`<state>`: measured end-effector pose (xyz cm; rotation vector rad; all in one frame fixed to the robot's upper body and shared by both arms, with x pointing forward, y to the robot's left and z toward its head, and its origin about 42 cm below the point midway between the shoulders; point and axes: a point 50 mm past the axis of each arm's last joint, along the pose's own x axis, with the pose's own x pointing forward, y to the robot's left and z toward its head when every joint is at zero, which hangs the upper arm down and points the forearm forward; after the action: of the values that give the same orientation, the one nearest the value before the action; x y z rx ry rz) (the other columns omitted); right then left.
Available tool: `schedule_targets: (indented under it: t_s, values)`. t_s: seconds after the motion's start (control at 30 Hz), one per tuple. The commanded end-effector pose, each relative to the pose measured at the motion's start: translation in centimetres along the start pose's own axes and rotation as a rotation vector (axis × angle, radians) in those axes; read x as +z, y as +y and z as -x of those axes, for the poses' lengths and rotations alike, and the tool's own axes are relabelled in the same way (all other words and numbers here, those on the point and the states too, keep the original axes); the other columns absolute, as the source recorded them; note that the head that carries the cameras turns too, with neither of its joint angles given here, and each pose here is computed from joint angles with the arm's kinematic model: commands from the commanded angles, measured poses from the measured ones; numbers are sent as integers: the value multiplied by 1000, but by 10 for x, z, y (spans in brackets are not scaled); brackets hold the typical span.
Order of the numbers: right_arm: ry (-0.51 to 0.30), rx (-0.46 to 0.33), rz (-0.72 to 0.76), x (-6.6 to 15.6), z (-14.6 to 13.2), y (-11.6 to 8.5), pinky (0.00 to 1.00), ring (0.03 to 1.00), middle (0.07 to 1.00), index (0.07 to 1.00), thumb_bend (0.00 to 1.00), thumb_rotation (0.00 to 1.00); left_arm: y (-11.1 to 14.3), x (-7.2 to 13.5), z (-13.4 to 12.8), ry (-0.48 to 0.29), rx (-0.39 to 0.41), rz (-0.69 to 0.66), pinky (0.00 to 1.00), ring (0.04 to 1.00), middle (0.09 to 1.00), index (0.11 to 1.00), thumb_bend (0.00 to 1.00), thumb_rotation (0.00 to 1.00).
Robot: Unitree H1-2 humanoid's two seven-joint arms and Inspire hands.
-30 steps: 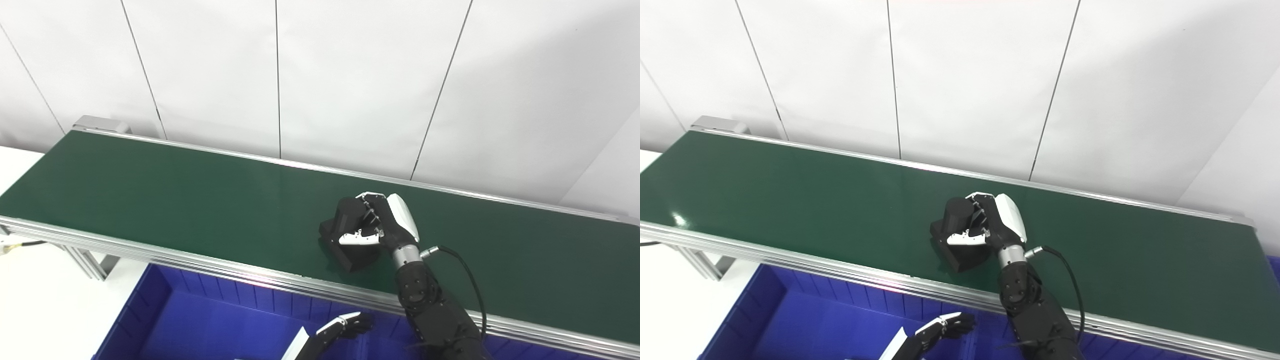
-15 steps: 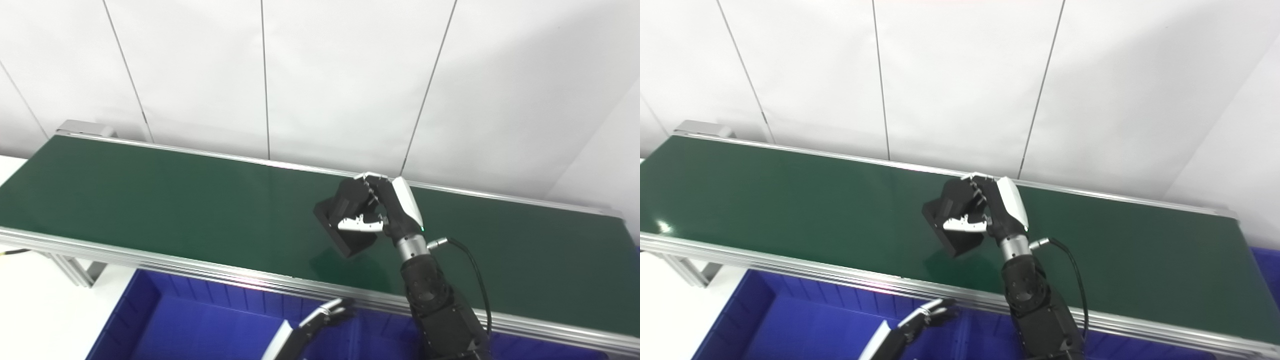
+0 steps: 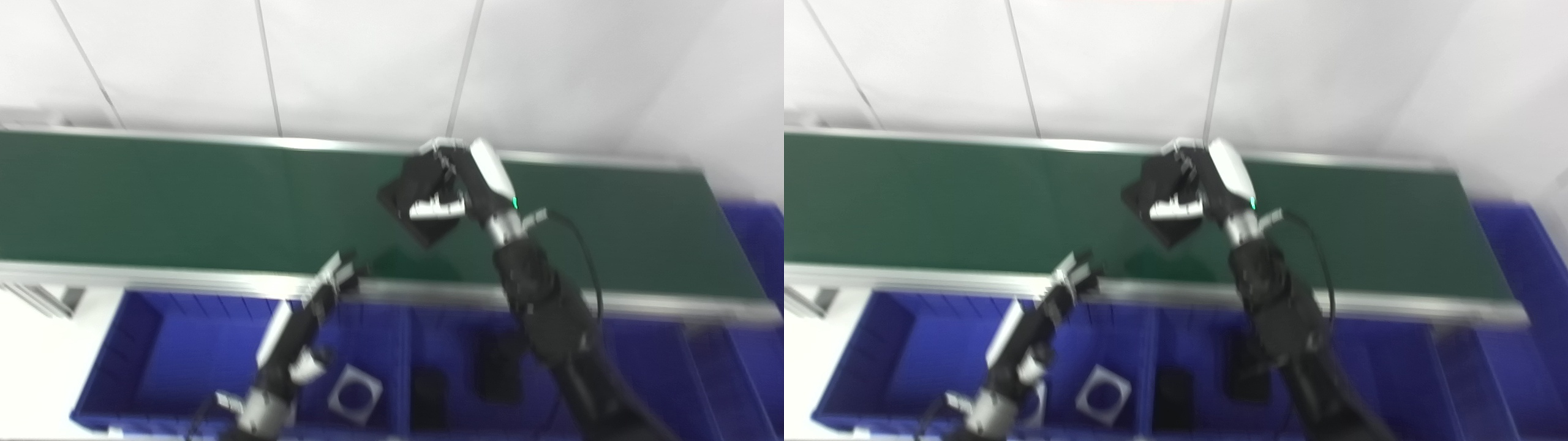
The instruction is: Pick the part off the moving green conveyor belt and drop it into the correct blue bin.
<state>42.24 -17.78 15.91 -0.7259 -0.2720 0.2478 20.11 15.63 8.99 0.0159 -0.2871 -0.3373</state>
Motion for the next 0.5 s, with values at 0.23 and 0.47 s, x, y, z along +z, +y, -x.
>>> schedule_targets:
  t_s: [0.23, 0.47]
  values:
    - [4, -56, 60, -3, 28, -51, 243, 309, 426, 535, 519, 0, 3, 39, -28, -121, 21, 35, 817, 868, 842, 926, 816, 939]
    - [38, -69, 86, -10, 69, -76, 260, 328, 427, 533, 519, 0, 5, 41, -36, -135, 35, 27, 797, 859, 838, 920, 835, 932]
